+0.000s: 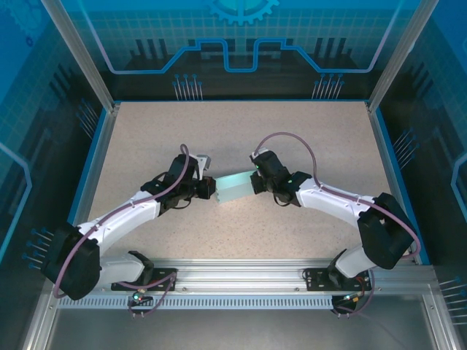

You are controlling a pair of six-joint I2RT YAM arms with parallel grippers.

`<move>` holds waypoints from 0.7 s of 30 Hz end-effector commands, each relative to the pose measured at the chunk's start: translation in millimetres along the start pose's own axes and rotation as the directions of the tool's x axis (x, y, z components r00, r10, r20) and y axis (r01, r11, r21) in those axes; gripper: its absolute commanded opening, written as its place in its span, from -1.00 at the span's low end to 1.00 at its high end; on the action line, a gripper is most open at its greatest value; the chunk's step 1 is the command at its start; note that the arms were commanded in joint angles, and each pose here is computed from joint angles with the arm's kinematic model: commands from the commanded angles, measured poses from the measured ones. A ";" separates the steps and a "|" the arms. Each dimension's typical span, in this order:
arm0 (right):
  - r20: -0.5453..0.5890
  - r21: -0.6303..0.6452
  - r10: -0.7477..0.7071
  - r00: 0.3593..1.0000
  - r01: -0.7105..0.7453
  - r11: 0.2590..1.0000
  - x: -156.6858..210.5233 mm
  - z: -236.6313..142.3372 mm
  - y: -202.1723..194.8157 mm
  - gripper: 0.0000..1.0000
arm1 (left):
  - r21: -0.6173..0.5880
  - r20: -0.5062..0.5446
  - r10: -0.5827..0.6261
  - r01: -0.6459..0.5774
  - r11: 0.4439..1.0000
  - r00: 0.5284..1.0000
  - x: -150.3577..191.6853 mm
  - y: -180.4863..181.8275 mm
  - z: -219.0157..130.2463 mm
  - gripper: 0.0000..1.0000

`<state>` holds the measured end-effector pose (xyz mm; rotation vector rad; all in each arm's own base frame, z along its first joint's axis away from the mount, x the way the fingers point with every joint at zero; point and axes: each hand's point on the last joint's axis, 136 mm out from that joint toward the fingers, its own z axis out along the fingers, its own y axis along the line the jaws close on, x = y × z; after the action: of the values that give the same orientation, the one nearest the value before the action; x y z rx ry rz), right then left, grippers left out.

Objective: Fold the paper box

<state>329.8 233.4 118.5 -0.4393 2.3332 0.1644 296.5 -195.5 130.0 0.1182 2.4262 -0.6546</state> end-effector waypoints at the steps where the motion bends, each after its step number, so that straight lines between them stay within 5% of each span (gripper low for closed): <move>1: -0.122 -0.003 -0.035 0.992 0.035 0.999 40.9 1.6 3.0 -0.95 | 0.080 0.041 -0.116 0.112 0.990 0.992 -11.9 -16.8 -4.6 -0.82; 9: -0.122 0.001 -0.033 0.992 0.034 0.999 42.4 1.8 2.2 -0.96 | 0.116 0.060 -0.238 0.230 0.966 0.969 -11.5 -16.7 -0.1 -0.85; 21: -0.125 -0.004 -0.036 0.992 0.036 0.999 43.2 2.9 3.5 -0.96 | 0.099 0.067 -0.255 0.248 0.964 0.965 -5.0 -20.4 6.4 -0.81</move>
<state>330.0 229.7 118.5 -0.4126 2.3256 0.1448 301.1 -203.8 130.8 -0.1781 2.3905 -0.7966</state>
